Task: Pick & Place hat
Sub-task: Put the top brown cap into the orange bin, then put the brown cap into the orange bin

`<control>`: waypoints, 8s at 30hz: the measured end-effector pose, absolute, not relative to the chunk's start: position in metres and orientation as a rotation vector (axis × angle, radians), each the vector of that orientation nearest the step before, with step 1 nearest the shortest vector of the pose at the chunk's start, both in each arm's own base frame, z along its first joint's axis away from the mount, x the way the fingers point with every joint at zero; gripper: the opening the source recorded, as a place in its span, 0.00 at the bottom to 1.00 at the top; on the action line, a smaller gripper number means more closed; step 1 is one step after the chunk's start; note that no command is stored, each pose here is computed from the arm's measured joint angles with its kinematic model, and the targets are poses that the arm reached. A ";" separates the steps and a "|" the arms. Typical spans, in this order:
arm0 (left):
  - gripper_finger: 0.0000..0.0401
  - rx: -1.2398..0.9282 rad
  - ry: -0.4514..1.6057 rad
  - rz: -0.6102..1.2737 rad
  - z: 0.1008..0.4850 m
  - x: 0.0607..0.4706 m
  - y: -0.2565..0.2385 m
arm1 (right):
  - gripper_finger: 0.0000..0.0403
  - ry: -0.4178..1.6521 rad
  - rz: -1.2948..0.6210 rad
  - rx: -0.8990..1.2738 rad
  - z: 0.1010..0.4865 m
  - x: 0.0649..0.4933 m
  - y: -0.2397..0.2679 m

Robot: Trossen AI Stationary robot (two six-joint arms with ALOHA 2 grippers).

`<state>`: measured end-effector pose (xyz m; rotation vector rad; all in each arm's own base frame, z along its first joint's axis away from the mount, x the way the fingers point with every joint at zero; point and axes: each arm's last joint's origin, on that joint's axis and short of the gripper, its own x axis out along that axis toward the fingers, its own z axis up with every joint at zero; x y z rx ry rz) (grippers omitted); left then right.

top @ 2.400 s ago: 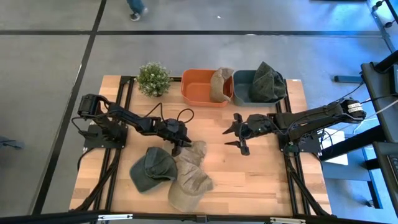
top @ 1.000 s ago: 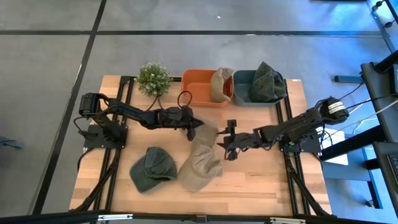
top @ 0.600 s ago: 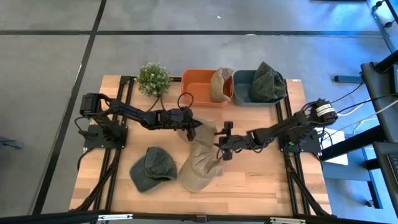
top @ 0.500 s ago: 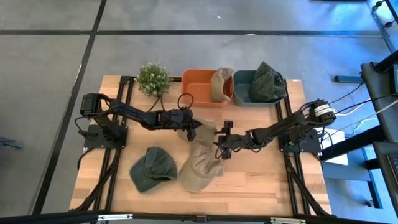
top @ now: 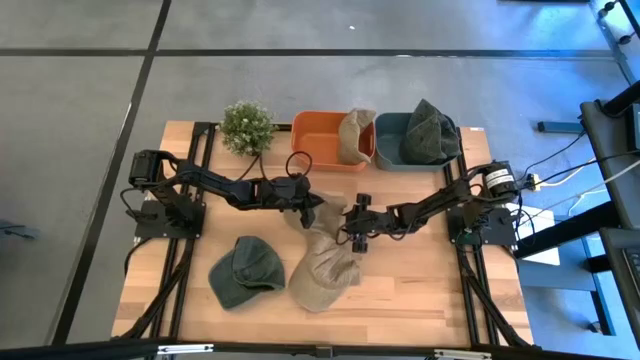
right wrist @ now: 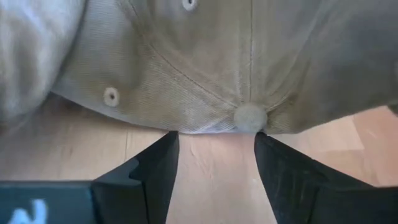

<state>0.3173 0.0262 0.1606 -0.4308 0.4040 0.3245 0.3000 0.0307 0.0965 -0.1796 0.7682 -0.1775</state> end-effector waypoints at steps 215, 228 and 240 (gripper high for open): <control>0.36 -0.243 0.695 -0.097 0.162 0.332 -0.058 | 0.62 0.888 -0.087 -0.373 0.244 0.286 -0.025; 0.36 -0.153 0.859 -0.016 0.110 0.340 -0.072 | 0.62 0.896 -0.082 -0.389 0.244 0.285 -0.027; 0.23 0.112 0.849 0.037 0.097 0.343 -0.067 | 0.62 0.920 -0.100 -0.338 0.242 0.283 -0.027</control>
